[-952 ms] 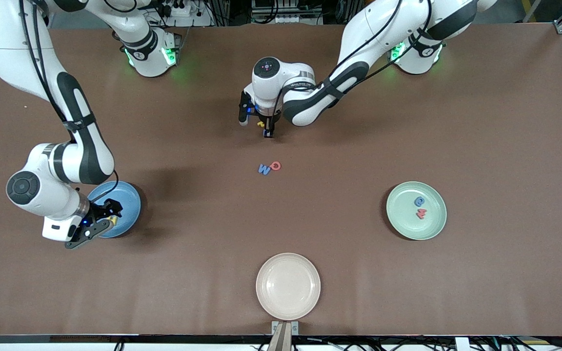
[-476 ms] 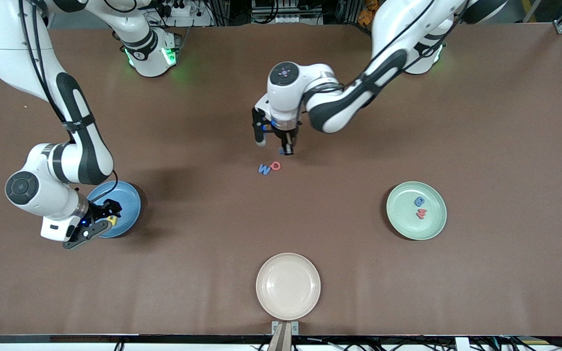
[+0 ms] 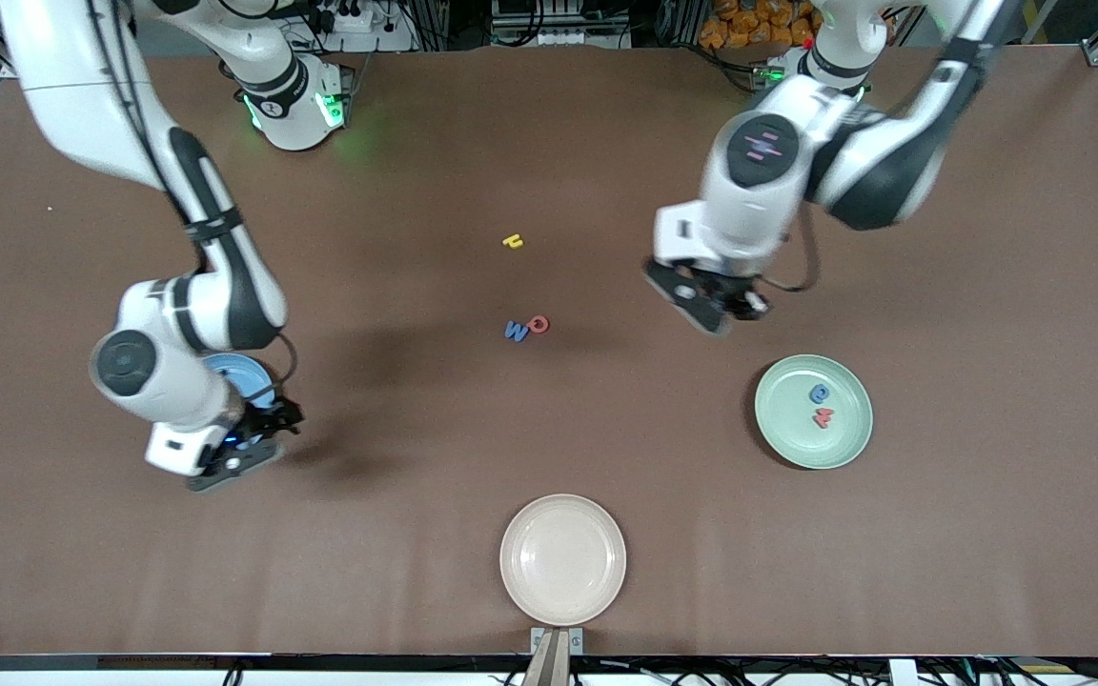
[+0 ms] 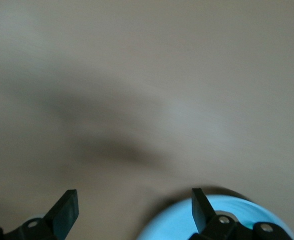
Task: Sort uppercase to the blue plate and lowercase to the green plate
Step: 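Place the 'E' on the green plate while the right gripper reaches 'Q'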
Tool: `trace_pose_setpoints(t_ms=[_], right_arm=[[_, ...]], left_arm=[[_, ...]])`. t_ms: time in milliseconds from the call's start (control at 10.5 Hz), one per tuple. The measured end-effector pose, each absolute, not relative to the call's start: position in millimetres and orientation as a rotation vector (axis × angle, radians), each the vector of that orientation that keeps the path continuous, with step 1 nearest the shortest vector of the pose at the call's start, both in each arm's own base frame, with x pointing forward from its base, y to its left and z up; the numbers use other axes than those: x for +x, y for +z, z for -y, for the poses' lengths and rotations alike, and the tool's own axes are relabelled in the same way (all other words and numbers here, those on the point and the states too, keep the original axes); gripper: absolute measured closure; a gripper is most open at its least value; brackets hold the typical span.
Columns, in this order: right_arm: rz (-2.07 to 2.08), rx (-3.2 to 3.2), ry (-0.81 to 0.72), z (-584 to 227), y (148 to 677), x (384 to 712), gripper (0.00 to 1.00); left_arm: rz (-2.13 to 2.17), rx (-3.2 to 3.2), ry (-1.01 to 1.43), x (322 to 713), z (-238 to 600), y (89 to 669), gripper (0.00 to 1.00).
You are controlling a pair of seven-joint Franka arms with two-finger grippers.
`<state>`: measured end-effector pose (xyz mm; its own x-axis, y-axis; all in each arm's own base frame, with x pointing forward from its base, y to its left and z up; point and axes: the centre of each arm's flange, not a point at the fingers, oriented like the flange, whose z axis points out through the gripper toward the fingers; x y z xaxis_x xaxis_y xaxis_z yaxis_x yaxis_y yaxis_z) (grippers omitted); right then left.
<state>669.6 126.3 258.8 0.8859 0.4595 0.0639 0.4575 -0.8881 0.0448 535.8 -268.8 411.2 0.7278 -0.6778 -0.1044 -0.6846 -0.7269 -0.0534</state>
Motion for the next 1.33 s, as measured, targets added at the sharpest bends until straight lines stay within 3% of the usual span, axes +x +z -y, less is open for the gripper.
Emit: trace_pose_setpoints(t_ms=[190,571,857,1143,1333], right_arm=[[-0.857,2.999,0.112,-215,257,647,0.0],[-1.197,2.89,0.116,-368,257,575,0.0],[-1.364,2.814,0.084,-441,244,519,0.0],[-1.479,2.715,0.053,-471,214,488,0.0],[-1.579,2.64,0.065,-470,207,489,0.0]], left_arm=[[-0.873,-2.935,0.222,567,181,379,0.73],[-0.601,-3.043,0.264,610,87,286,0.73],[-0.557,-3.084,0.281,635,74,231,0.73],[-0.579,-3.083,0.257,647,98,227,0.72],[-0.584,-3.081,0.241,650,102,231,0.48]])
